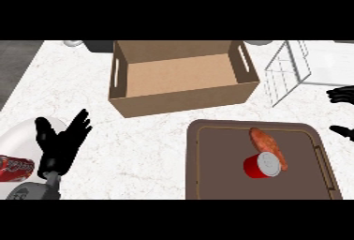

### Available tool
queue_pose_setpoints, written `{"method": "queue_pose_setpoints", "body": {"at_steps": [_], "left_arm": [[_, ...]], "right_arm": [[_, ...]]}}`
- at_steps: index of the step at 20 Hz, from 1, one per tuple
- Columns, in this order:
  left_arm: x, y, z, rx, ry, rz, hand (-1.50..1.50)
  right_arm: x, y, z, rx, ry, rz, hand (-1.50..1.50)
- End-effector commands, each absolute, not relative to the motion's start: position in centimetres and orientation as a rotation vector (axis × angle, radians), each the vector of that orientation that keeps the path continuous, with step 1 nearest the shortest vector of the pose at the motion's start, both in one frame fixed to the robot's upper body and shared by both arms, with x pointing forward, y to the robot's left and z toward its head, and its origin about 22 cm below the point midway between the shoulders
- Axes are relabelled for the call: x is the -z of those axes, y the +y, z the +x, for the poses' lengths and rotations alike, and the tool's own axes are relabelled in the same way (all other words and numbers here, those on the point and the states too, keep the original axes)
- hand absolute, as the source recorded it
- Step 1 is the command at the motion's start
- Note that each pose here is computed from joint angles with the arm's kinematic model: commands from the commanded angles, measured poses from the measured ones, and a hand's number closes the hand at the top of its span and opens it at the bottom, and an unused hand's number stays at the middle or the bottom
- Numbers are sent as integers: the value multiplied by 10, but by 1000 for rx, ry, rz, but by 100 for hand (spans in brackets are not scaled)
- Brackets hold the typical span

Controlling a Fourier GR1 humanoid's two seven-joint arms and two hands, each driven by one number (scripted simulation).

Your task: Pick the sweet potato from the tray and place it in the tiered shelf

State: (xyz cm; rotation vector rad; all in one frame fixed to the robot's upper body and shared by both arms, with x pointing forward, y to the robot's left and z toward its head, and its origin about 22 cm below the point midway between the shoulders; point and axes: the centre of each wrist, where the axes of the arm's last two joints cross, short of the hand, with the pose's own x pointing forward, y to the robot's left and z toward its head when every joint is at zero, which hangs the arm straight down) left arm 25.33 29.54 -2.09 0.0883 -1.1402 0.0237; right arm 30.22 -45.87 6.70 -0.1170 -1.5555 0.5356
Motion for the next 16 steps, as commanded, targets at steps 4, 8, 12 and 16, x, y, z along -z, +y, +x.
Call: {"method": "queue_pose_setpoints", "body": {"at_steps": [4,8,12,16], "left_arm": [[23,293,255,-14,-1122,85,0],[30,293,252,-45,-1107,87,0],[26,290,238,-38,-1121,82,0],[25,287,245,-50,-1122,116,0]], "right_arm": [[-91,-487,306,-773,-1497,135,-150],[-122,-467,325,-917,-1428,172,-150],[-148,-435,334,-1084,-1343,106,-150],[-162,-403,338,-1068,-1317,-10,-150]]}}
